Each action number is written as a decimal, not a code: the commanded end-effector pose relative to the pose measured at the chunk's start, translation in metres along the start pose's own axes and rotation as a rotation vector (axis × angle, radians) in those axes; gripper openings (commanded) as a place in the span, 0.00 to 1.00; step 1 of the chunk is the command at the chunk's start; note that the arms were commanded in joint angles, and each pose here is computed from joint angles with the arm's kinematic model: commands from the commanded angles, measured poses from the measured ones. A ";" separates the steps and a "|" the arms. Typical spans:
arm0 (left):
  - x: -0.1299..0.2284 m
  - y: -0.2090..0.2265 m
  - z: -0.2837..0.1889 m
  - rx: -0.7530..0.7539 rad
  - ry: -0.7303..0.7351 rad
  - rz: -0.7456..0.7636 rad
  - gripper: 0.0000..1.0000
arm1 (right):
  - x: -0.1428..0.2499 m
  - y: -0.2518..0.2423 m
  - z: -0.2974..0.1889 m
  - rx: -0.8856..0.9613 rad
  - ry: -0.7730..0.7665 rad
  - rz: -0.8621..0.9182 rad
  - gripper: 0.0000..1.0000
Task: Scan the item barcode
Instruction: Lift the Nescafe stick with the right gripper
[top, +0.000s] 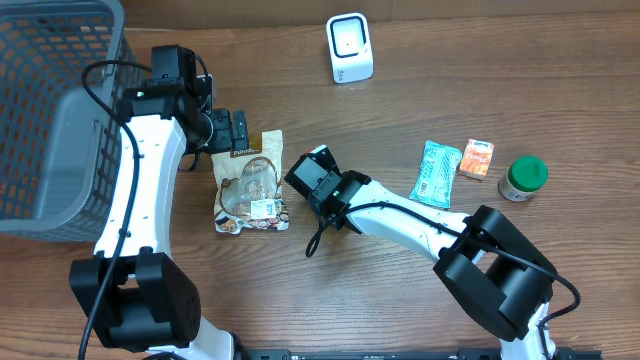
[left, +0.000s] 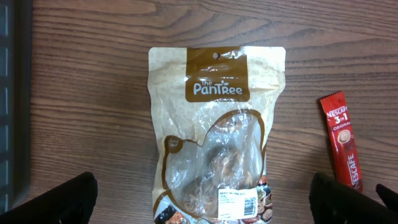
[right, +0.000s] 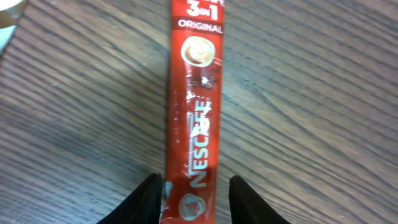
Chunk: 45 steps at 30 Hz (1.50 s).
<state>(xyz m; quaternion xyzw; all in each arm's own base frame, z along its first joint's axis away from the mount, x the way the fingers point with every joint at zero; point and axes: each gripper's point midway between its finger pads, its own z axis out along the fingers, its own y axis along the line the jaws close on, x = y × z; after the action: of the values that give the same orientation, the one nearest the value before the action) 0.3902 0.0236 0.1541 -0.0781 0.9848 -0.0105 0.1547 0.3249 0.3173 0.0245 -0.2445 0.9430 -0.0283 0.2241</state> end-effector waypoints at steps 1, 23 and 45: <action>-0.001 0.002 0.002 -0.007 -0.001 0.024 1.00 | 0.001 0.007 -0.004 -0.064 -0.001 0.016 0.34; -0.001 0.002 0.002 -0.007 0.000 0.024 1.00 | -0.029 0.008 -0.050 -0.241 -0.050 0.156 0.04; -0.001 0.001 0.002 -0.006 -0.001 0.026 0.99 | -0.023 -0.024 -0.122 -1.160 0.085 0.329 0.04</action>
<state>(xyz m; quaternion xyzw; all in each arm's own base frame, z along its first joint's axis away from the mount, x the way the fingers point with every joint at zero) 0.3903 0.0236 0.1542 -0.0781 0.9848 -0.0105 0.1549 0.3147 0.2971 0.1448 -0.1601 0.8583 0.4862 0.0358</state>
